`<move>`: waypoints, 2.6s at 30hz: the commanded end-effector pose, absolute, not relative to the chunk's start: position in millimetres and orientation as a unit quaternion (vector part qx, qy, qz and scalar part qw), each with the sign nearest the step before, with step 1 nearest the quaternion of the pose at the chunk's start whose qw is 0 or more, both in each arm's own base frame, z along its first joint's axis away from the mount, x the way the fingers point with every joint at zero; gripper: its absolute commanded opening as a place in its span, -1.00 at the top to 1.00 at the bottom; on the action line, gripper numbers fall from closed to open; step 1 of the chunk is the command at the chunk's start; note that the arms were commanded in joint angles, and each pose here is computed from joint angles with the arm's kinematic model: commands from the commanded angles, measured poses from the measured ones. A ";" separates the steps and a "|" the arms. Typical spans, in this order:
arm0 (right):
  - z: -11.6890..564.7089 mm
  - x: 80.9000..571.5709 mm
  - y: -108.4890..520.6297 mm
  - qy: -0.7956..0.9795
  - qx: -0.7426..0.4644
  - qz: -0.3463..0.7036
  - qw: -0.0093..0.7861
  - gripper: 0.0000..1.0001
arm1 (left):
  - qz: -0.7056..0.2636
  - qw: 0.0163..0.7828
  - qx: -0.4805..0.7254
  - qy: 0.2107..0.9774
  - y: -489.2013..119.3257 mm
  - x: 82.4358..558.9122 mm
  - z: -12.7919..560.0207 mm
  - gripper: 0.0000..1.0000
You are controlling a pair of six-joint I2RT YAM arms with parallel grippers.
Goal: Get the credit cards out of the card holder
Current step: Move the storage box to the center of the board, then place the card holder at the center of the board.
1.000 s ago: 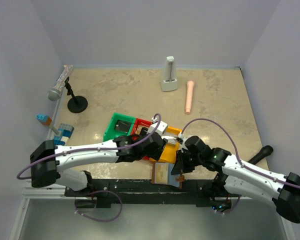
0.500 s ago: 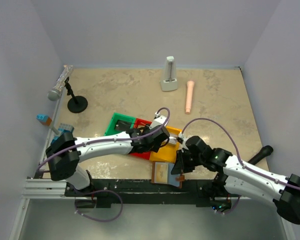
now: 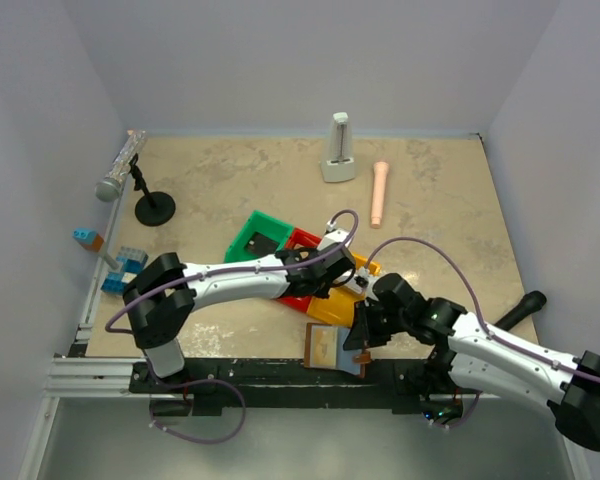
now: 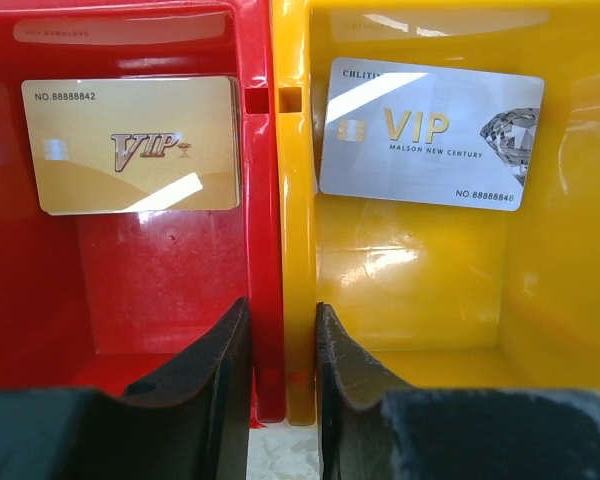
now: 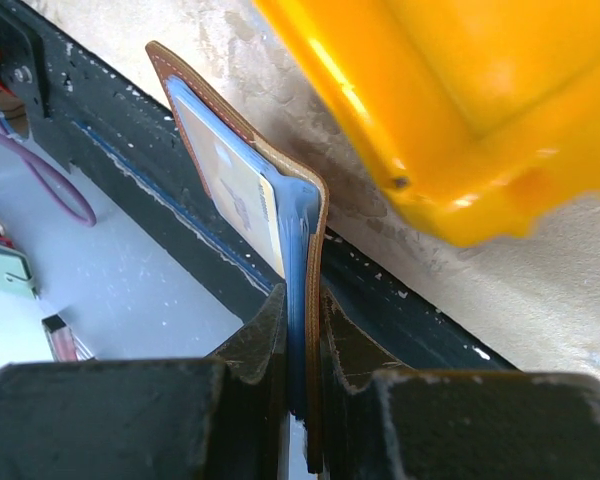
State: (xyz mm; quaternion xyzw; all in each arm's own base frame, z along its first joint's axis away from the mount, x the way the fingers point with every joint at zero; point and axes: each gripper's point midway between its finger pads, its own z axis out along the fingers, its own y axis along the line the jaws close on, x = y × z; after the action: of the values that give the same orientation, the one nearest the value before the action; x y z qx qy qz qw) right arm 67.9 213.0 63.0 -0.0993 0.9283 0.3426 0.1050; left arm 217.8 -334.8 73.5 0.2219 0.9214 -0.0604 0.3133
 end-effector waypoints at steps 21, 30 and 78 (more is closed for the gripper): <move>67.8 63.2 202.9 0.927 -0.097 0.342 0.117 1.00 | -0.139 0.340 0.187 0.911 -423.2 304.3 112.4 1.00; 63.5 63.0 198.1 0.933 -0.090 0.329 0.116 1.00 | -0.167 0.344 0.183 0.906 -436.8 325.6 118.5 0.95; 49.5 138.2 300.3 0.915 -0.102 0.369 0.124 1.00 | -0.410 0.273 0.132 0.860 -293.3 138.6 78.0 0.39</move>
State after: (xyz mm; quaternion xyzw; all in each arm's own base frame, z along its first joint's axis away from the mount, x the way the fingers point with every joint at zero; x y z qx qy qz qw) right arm 129.5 291.1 43.5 -0.0973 0.9218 0.3590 0.1089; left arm 136.4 -281.5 79.9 0.1413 0.8617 -0.3960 0.2841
